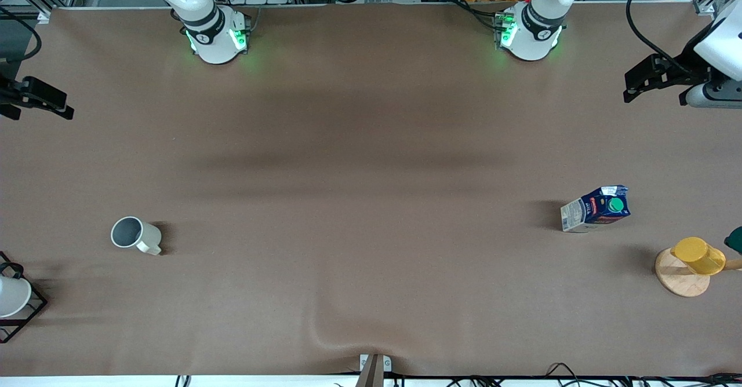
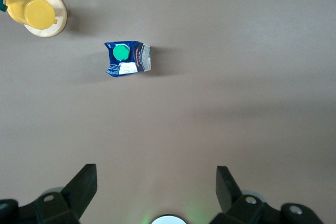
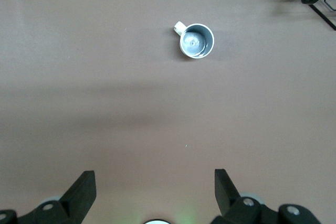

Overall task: Place milk next to cup
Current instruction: 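Move the right gripper toward the white mug while the left gripper approaches the carton, then grasp the white mug with the right gripper while the left gripper reaches the carton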

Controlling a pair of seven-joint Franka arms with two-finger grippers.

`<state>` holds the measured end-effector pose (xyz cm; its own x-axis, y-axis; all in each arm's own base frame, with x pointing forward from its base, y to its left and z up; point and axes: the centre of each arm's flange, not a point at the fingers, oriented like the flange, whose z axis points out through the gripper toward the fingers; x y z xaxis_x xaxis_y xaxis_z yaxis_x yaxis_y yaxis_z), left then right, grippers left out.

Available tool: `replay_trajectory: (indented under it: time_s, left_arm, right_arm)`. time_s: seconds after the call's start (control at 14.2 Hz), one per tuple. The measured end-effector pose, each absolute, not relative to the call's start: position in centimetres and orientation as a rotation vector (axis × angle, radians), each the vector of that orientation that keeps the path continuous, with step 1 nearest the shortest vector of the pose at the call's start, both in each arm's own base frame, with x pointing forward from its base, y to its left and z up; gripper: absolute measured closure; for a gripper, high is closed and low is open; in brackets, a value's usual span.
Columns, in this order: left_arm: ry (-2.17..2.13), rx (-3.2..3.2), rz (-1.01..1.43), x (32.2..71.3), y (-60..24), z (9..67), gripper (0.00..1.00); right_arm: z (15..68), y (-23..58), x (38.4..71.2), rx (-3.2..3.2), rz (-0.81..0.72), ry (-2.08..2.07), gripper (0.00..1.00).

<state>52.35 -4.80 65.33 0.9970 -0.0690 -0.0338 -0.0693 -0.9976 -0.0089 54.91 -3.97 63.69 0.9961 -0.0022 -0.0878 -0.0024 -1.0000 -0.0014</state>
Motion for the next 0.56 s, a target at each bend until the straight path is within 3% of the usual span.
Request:
replay_trajectory:
  time_s: [0.21,0.56]
  left_arm:
    - [0.104,-3.130,0.052,52.4,-4.7,65.3,0.00]
    - [0.048,-3.142,0.066,52.8,-2.8,64.8,0.00]
  right_arm:
    - [59.6,-4.2,57.4,-3.133,0.207,0.005,0.00]
    - [49.5,-4.5,64.6,-3.149,0.111,-0.005,0.00]
